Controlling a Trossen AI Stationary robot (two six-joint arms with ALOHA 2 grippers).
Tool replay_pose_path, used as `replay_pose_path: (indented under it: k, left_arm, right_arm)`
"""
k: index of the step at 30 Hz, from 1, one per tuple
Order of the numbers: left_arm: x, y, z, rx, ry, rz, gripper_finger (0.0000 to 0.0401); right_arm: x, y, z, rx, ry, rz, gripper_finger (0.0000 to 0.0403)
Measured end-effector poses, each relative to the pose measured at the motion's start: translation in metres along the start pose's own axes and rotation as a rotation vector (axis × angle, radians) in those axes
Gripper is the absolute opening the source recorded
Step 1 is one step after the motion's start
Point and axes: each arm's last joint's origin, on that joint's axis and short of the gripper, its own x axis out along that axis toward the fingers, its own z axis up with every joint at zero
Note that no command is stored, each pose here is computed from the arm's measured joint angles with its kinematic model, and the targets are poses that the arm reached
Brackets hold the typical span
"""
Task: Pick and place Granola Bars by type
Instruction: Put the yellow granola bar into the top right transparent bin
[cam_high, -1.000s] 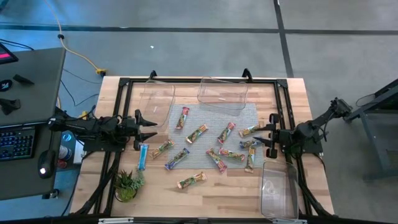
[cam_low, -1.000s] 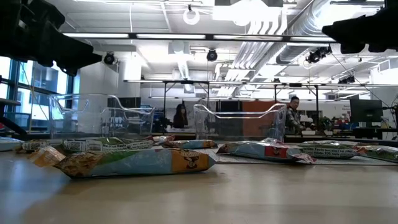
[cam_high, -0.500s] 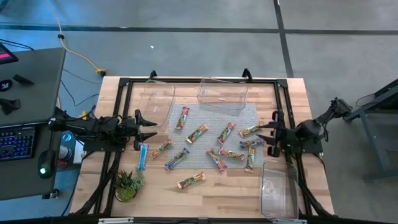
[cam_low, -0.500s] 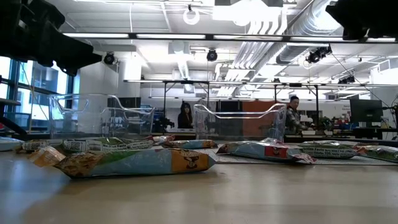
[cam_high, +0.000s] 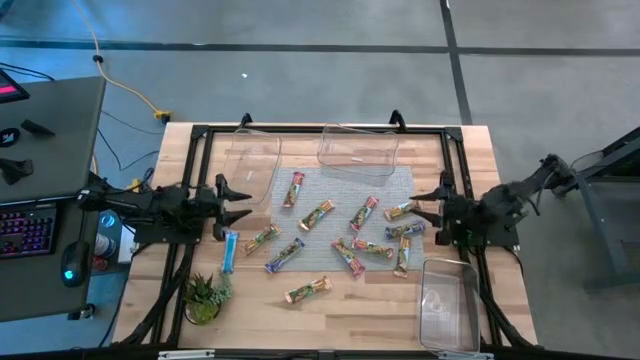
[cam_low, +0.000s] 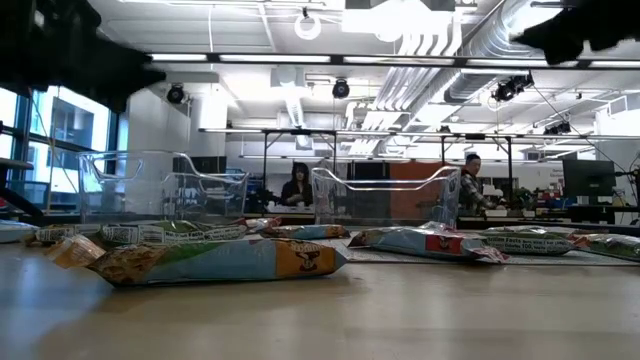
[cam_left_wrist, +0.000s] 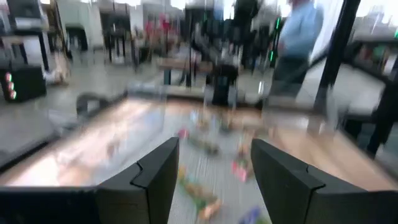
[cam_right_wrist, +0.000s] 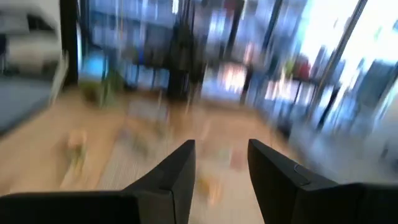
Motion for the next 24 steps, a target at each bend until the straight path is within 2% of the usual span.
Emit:
replay_pose_path:
  k: [4,6,8,10,14,17,20,22,24]
  left_arm:
    - [-0.004,-0.002,0.028,-0.023,-0.194,-0.064,0.0193]
    - [-0.008,-0.003,0.046,0.016,-0.254,-0.106,0.0193]
    - [-0.011,-0.005,0.062,0.092,-0.293,-0.159,0.0193]
    - [-0.016,-0.007,0.081,0.119,-0.342,-0.236,0.0193]
    - [-0.023,-0.01,0.124,0.194,-0.413,-0.32,0.0193]
    - [-0.02,-0.012,0.151,0.219,-0.344,-0.306,0.0193]
    - [-0.01,-0.014,0.173,0.234,-0.16,-0.235,0.0193]
    - [0.001,-0.016,0.182,0.239,-0.023,-0.164,0.0193]
    - [0.015,-0.018,0.187,0.245,0.098,-0.105,0.0193]
  right_arm:
    - [0.006,-0.001,-0.005,0.07,0.3,-0.027,0.0131]
    - [0.016,0.001,-0.007,0.063,0.337,-0.037,0.0131]
    - [0.026,0.004,-0.012,0.045,0.388,-0.002,0.0131]
    - [0.035,0.004,-0.016,0.031,0.449,0.019,0.0131]
    - [0.053,-0.002,-0.027,0.034,0.559,-0.05,0.0131]
    - [0.064,-0.007,-0.035,0.133,0.632,-0.079,0.0131]
    - [0.072,-0.011,-0.042,0.249,0.702,-0.056,0.0131]
    - [0.076,-0.013,-0.047,0.263,0.736,-0.067,0.0131]
    - [0.078,-0.015,-0.05,0.227,0.763,-0.09,0.013]
